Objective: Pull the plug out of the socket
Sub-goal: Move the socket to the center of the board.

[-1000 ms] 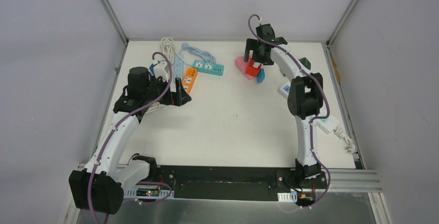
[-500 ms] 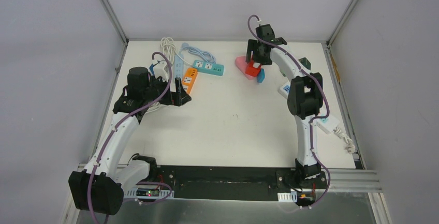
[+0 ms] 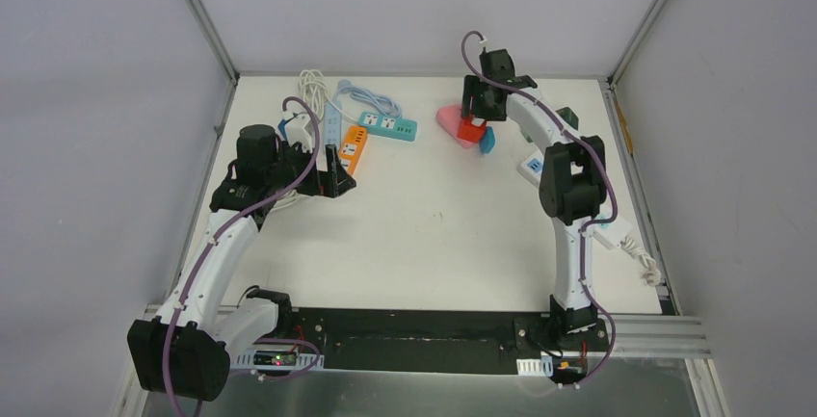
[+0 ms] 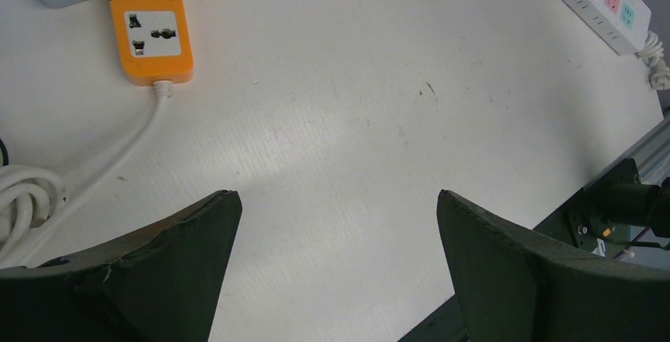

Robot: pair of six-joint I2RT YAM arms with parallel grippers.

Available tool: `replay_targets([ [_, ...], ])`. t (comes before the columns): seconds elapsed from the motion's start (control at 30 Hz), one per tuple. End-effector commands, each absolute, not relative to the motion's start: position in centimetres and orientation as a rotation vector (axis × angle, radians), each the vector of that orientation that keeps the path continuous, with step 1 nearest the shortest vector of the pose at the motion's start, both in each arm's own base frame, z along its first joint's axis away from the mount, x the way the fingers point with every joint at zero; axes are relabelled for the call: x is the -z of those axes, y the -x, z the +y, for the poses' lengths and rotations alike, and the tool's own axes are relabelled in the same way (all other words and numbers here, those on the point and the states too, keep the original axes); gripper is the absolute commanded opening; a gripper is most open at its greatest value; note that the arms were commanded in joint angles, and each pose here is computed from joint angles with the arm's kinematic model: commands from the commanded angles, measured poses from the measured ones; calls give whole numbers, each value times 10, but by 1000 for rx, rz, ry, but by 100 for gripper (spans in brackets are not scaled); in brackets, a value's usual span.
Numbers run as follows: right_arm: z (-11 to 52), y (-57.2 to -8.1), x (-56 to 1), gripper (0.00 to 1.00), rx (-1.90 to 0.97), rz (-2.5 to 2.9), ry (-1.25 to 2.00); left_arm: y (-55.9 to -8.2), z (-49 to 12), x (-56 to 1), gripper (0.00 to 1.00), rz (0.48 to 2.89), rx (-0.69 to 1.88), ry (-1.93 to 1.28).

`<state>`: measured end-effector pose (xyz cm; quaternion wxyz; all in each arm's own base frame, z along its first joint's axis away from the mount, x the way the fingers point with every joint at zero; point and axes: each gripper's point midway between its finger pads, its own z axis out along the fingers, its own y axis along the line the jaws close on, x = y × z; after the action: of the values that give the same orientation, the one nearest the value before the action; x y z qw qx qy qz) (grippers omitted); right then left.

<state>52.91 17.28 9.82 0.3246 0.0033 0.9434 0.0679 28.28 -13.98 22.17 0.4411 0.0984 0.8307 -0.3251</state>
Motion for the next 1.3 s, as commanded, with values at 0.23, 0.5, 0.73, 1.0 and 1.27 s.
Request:
replay_targets([
  [0.23,165,-497,-128,41,-216,2435,107,-282,-138,-238,99,1990,811,-254],
  [0.5,161,-464,-131,38,-243,2442,223,-282,-140,-239,99,1987,822,-258],
  [0.73,159,-426,-124,37,-290,2461,331,-281,-141,-238,99,1985,832,-266],
  [1.0,163,-383,-122,35,-386,2438,539,-282,-142,-239,99,1981,835,-272],
  [1.27,173,-341,-115,33,-464,2365,902,-281,-143,-239,99,1978,845,-276],
])
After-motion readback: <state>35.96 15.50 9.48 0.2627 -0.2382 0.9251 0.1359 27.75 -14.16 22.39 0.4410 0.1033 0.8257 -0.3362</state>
